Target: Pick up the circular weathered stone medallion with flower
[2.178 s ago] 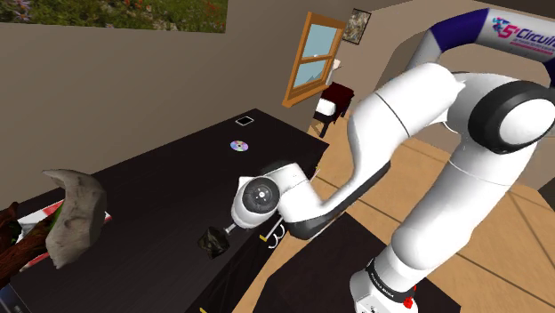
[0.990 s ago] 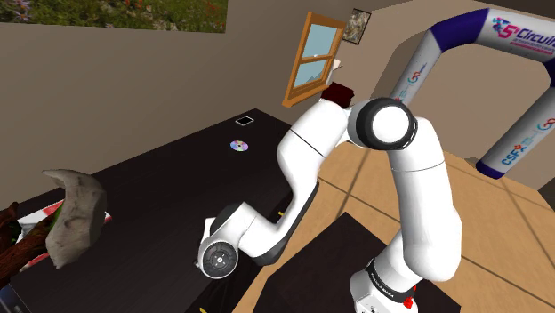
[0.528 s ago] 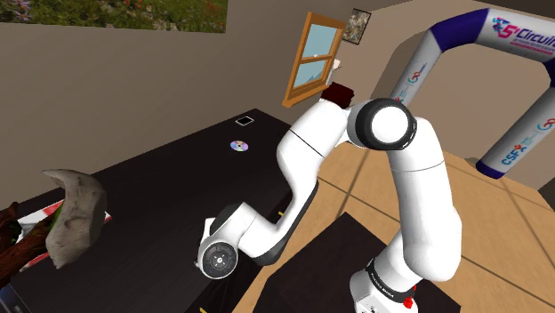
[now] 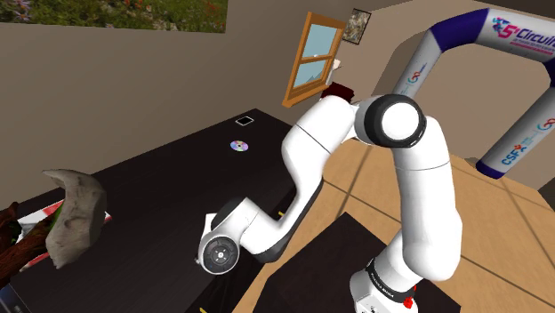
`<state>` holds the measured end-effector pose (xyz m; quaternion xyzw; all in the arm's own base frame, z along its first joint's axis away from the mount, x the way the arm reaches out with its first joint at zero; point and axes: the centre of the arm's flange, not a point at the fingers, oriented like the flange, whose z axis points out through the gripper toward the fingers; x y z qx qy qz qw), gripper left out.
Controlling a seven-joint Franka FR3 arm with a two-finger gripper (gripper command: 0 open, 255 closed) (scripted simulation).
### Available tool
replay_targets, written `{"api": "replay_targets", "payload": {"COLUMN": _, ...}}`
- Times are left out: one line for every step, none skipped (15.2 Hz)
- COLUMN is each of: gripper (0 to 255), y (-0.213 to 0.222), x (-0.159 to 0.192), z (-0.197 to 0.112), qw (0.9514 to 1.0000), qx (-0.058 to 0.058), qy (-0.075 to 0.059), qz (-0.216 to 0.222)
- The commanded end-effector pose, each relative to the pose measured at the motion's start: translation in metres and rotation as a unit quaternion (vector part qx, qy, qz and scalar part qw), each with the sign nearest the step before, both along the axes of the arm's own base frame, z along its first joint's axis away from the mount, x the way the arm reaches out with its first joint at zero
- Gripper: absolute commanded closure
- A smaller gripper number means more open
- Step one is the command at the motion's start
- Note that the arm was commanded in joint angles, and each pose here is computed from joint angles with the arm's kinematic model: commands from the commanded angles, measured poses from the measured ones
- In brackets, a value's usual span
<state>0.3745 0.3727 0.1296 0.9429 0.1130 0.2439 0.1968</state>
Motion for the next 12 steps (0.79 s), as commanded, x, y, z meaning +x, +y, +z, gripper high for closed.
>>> {"api": "replay_targets", "payload": {"gripper": 255, "y": 0.000, "x": 0.000, "z": 0.010, "qw": 1.0000, "qx": 0.000, "qy": 0.000, "qz": 0.000}}
{"api": "replay_targets", "payload": {"gripper": 255, "y": 0.000, "x": 0.000, "z": 0.016, "qw": 1.0000, "qx": 0.000, "qy": 0.000, "qz": 0.000}}
{"api": "replay_targets", "payload": {"gripper": 255, "y": 0.000, "x": 0.000, "z": 0.021, "qw": 1.0000, "qx": 0.000, "qy": 0.000, "qz": 0.000}}
{"api": "replay_targets", "payload": {"gripper": 255, "y": 0.000, "x": 0.000, "z": 0.026, "qw": 1.0000, "qx": 0.000, "qy": 0.000, "qz": 0.000}}
{"api": "replay_targets", "payload": {"gripper": 255, "y": 0.000, "x": 0.000, "z": 0.031, "qw": 1.0000, "qx": 0.000, "qy": 0.000, "qz": 0.000}}
{"api": "replay_targets", "payload": {"gripper": 255, "y": 0.000, "x": 0.000, "z": 0.037, "qw": 1.0000, "qx": 0.000, "qy": 0.000, "qz": 0.000}}
{"api": "replay_targets", "payload": {"gripper": 255, "y": 0.000, "x": 0.000, "z": 0.042, "qw": 1.0000, "qx": 0.000, "qy": 0.000, "qz": 0.000}}
{"api": "replay_targets", "payload": {"gripper": 255, "y": 0.000, "x": 0.000, "z": 0.047, "qw": 1.0000, "qx": 0.000, "qy": 0.000, "qz": 0.000}}
{"api": "replay_targets", "payload": {"gripper": 255, "y": 0.000, "x": 0.000, "z": 0.053, "qw": 1.0000, "qx": 0.000, "qy": 0.000, "qz": 0.000}}
{"api": "replay_targets", "payload": {"gripper": 255, "y": 0.000, "x": 0.000, "z": 0.058, "qw": 1.0000, "qx": 0.000, "qy": 0.000, "qz": 0.000}}
{"api": "replay_targets", "payload": {"gripper": 255, "y": 0.000, "x": 0.000, "z": 0.059, "qw": 1.0000, "qx": 0.000, "qy": 0.000, "qz": 0.000}}
{"api": "replay_targets", "payload": {"gripper": 255, "y": 0.000, "x": 0.000, "z": 0.059, "qw": 1.0000, "qx": 0.000, "qy": 0.000, "qz": 0.000}}
